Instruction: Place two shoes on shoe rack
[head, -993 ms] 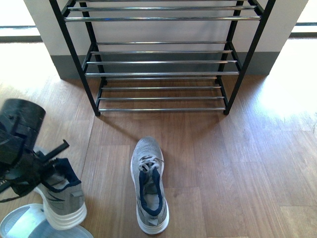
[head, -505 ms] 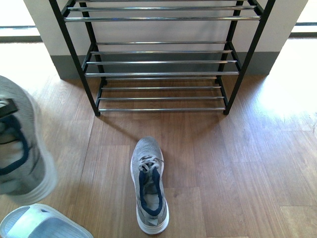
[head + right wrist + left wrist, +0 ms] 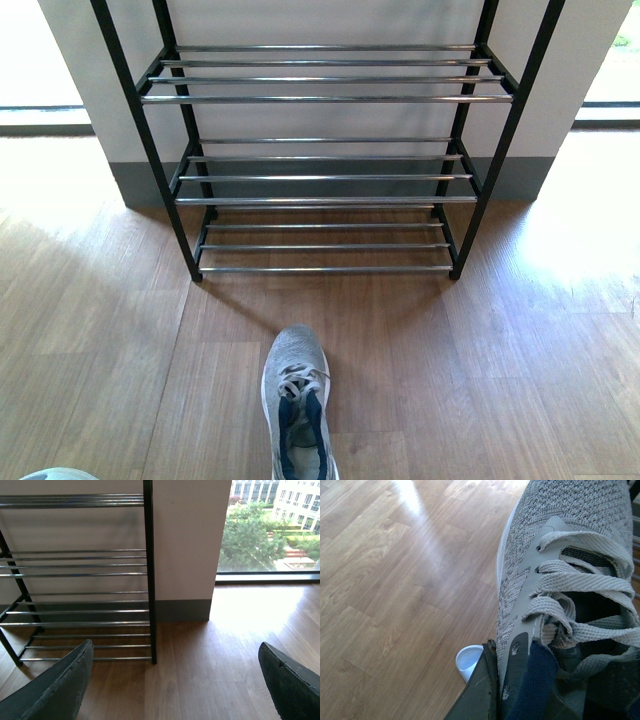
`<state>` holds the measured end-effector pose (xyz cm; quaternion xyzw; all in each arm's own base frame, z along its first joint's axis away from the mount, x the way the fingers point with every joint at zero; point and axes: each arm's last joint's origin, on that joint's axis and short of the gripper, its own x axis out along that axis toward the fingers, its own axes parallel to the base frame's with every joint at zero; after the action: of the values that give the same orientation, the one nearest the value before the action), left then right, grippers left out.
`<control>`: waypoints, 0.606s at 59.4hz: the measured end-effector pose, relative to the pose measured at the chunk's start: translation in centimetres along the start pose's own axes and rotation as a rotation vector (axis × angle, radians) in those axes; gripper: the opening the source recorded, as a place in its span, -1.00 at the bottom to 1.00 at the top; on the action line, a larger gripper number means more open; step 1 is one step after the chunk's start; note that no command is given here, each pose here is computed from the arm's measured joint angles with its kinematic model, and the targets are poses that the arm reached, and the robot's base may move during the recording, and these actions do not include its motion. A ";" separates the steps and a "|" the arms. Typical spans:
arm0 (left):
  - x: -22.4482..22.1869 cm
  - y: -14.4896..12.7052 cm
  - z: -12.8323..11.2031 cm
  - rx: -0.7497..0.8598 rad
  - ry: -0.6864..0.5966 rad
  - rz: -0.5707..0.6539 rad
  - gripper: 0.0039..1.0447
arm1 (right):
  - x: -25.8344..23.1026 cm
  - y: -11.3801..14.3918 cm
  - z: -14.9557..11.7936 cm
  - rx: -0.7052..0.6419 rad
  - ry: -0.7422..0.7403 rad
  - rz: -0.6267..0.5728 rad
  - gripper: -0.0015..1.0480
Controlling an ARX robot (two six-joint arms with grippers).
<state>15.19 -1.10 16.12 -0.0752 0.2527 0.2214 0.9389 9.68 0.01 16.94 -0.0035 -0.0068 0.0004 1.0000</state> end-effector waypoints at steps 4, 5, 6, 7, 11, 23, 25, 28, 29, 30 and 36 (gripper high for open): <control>0.0 0.0 0.0 0.002 -0.001 0.004 -0.97 | 0.0 0.0 0.0 0.000 0.000 0.001 0.82; 0.0 0.0 0.0 0.002 -0.002 0.004 -0.97 | 0.0 0.0 0.0 0.000 0.000 0.000 0.82; 0.0 0.0 0.0 0.002 -0.001 0.004 -0.97 | 0.0 0.0 0.0 0.000 0.000 0.000 0.82; 0.0 0.0 0.0 0.002 -0.001 0.004 -0.97 | 0.0 0.0 0.0 0.000 0.000 0.000 0.82; 0.0 0.0 0.0 0.003 0.001 -0.004 -0.97 | 0.0 0.0 0.0 0.000 0.000 -0.003 0.82; 0.0 0.0 0.0 0.003 0.004 -0.010 -0.97 | 0.0 0.0 0.0 0.000 0.000 -0.003 0.82; 0.0 0.0 0.0 0.003 0.003 -0.008 -0.97 | 0.0 0.0 0.0 0.000 0.000 -0.003 0.82; 0.0 0.0 0.0 0.005 0.004 -0.006 -0.97 | 0.0 0.0 0.0 0.000 0.002 -0.003 0.82; 0.0 0.0 0.0 0.005 0.003 -0.004 -0.97 | 0.0 0.0 0.0 0.000 0.002 -0.002 0.82; 0.0 0.0 0.0 0.006 0.002 -0.002 -0.97 | 0.0 0.0 0.0 0.000 0.001 -0.002 0.82; 0.0 0.1 0.0 0.005 -0.002 0.013 -0.97 | 0.0 0.0 0.0 0.000 0.001 0.005 0.82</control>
<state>15.19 -1.03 16.10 -0.0711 0.2528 0.2270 0.9378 9.68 0.02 16.93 -0.0035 -0.0062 0.0026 1.0000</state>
